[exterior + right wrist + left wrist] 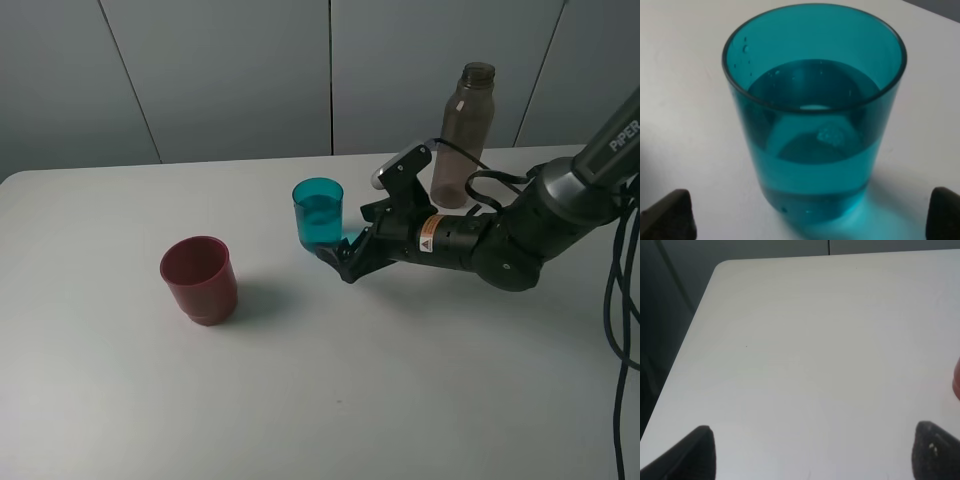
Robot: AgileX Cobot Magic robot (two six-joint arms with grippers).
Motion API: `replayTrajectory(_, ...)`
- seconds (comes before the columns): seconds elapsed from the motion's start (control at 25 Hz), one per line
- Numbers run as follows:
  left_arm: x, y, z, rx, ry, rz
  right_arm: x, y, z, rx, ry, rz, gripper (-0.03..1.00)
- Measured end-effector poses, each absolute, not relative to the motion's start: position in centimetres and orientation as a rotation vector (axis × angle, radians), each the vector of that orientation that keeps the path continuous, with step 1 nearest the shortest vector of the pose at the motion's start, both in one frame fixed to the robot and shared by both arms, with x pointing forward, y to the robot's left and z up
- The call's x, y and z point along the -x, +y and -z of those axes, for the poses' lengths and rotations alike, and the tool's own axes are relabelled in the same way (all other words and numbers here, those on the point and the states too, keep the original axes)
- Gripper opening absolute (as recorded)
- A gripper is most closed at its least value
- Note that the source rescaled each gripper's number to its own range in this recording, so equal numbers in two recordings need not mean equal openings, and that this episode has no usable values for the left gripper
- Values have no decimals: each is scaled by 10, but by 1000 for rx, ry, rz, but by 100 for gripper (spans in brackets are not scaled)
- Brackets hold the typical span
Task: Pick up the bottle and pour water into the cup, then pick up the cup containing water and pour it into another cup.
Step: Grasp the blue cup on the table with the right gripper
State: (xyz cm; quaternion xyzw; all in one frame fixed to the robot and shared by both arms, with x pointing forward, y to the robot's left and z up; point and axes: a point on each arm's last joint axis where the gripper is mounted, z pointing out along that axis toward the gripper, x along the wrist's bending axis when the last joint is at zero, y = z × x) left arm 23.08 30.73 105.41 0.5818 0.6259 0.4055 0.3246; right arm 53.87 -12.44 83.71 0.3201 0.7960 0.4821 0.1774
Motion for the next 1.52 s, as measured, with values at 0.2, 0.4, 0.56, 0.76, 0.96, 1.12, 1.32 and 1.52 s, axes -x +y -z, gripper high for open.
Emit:
replayTrajectory(0.2, -231, 307, -1054, -1526, 1641, -1063, -546, -121, -831, -903, 2249, -1367, 99)
replayTrajectory(0.4, -231, 307, -1054, -1526, 1641, -1063, -550, -117, -834, -873, 2222, -1402, 99)
replayTrajectory(0.56, -231, 307, -1054, -1526, 1641, -1063, -551, -116, -835, -833, 2201, -1433, 99)
replayTrajectory(0.76, -231, 307, -1054, -1526, 1641, -1063, -551, -115, -836, -769, 2187, -1438, 99)
replayTrajectory(0.96, -231, 307, -1054, -1526, 1641, -1063, -552, -115, -838, -759, 2161, -1452, 99)
replayTrajectory(1.12, -231, 307, -1054, -1526, 1641, -1063, -552, -115, -839, -758, 2148, -1451, 99)
replayTrajectory(1.32, -231, 307, -1054, -1526, 1641, -1063, -553, -115, -838, -745, 2127, -1477, 99)
replayTrajectory(1.52, -231, 307, -1054, -1526, 1641, -1063, -557, -111, -828, -735, 2103, -1519, 99)
